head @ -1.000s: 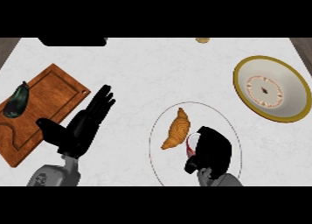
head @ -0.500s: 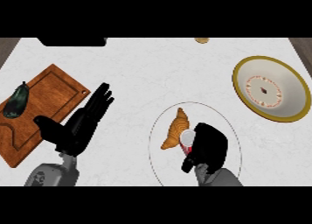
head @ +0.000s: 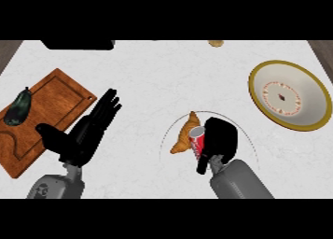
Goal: Pick the can from the placemat and place it in the bowl
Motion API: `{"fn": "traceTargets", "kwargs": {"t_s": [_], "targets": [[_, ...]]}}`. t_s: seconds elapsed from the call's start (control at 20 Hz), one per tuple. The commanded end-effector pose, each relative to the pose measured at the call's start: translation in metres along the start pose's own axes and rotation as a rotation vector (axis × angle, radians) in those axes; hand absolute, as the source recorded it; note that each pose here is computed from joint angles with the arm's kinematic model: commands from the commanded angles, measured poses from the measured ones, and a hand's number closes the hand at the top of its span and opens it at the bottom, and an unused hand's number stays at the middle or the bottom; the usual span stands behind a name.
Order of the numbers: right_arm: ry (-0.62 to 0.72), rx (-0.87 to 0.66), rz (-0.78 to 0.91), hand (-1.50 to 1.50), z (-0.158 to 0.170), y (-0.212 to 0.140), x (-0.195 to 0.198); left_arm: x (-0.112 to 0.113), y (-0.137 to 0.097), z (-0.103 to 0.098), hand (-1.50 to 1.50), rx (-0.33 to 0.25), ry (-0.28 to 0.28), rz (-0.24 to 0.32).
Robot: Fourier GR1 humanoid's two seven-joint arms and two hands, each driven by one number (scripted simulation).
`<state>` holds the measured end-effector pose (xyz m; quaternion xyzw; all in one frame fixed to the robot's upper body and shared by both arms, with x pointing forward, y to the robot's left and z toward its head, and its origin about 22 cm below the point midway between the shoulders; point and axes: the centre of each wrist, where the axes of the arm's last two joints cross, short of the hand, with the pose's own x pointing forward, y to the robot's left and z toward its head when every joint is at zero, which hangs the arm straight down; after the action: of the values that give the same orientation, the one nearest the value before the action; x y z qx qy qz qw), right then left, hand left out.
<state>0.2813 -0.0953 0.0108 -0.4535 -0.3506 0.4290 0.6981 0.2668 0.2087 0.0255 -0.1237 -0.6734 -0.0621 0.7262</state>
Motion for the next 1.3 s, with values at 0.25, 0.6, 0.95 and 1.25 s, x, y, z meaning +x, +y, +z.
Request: {"fn": "traceTargets", "kwargs": {"t_s": [0.25, 0.6, 0.95, 1.25], "targets": [[-0.015, -0.23, -0.03, 1.5, 0.02, -0.054, 0.012, 0.009, 0.0, -0.001, 0.0, 0.004, -0.004, -0.008], [-0.014, -0.478, -0.099, 1.5, 0.086, -0.133, 0.023, 0.004, -0.002, 0.002, 0.0, 0.009, 0.001, 0.0], [0.024, -0.548, -0.125, 1.5, 0.093, -0.166, 0.016, 0.009, -0.005, -0.007, 0.0, 0.002, 0.008, -0.008], [0.037, -0.593, -0.175, 1.5, 0.059, -0.19, -0.016, -0.006, -0.008, 0.011, 0.0, 0.012, -0.003, 0.002]]}}
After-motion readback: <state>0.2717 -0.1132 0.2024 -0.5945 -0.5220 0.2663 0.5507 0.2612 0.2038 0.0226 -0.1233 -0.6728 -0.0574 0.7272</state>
